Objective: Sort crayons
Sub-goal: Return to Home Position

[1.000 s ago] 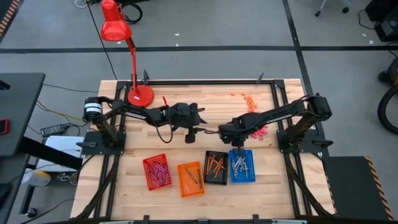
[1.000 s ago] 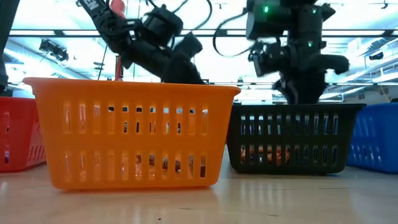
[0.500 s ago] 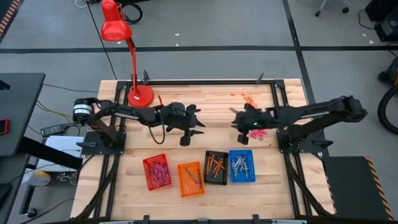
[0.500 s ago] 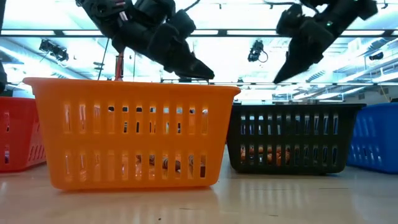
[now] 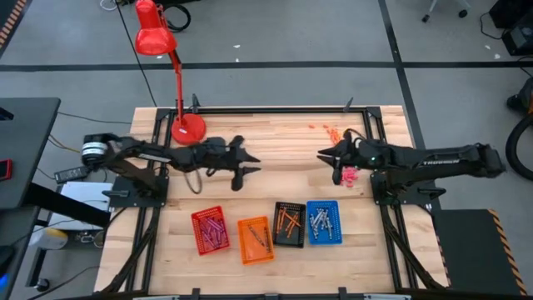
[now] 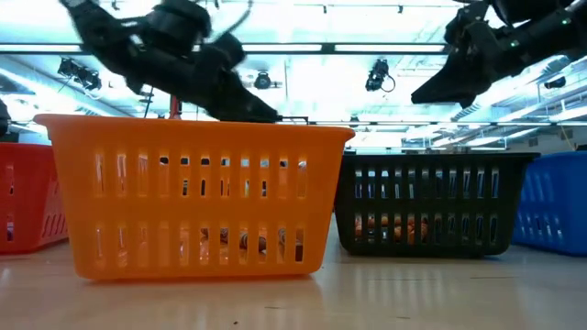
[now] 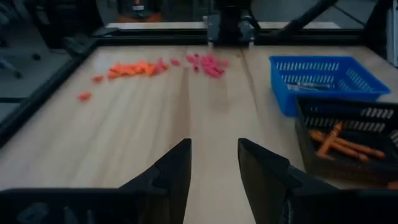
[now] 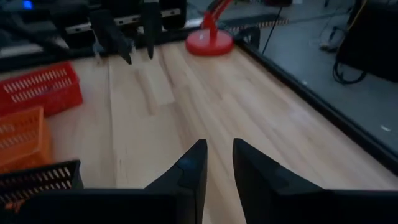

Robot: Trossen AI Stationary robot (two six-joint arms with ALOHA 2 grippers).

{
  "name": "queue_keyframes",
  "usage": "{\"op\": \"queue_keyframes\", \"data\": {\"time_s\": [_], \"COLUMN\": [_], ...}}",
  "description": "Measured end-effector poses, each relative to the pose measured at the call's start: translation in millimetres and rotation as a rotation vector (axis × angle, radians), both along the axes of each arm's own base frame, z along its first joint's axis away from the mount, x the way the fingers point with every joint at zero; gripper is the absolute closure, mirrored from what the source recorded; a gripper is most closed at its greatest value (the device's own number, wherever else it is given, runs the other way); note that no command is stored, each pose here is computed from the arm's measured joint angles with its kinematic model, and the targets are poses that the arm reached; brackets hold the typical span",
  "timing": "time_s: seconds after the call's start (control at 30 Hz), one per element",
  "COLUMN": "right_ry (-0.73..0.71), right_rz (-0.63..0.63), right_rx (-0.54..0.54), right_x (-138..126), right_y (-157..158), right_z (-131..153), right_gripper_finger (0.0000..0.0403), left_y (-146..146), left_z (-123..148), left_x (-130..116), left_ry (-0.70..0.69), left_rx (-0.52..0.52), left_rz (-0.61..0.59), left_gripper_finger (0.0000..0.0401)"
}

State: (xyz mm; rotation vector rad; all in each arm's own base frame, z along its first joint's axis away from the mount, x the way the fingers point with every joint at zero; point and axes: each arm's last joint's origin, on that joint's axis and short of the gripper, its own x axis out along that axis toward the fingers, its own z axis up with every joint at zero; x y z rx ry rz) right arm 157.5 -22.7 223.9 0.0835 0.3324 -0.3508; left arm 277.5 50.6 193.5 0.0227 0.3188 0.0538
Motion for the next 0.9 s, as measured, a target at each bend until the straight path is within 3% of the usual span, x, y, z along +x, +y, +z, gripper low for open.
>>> {"op": "queue_keyframes", "data": {"time_s": [0.17, 0.43, 0.7, 0.9], "right_ry": [-0.077, -0.108, -0.161, -0.282], "right_rz": [-0.011, -0.071, -0.101, -0.117], "right_rx": [-0.008, -0.068, -0.029, -0.011], "right_x": [-16, -37, -61, -79], "right_y": [-3, -5, -2, 1], "right_z": [7, 11, 14, 21], "right_gripper_finger": [0.0321, 0.0321, 0.0321, 0.0321], "left_y": [-4, -13, -19, -22], "left_z": [17, 12, 8, -6], "left_x": [-35, -89, -123, -142], "left_ry": [-0.082, -0.133, -0.222, -0.29], "left_rx": [0.068, 0.095, 0.062, 0.032], "left_rz": [0.041, 0.111, 0.16, 0.166], "left_gripper_finger": [0.0259, 0.0259, 0.0259, 0.0259]}}
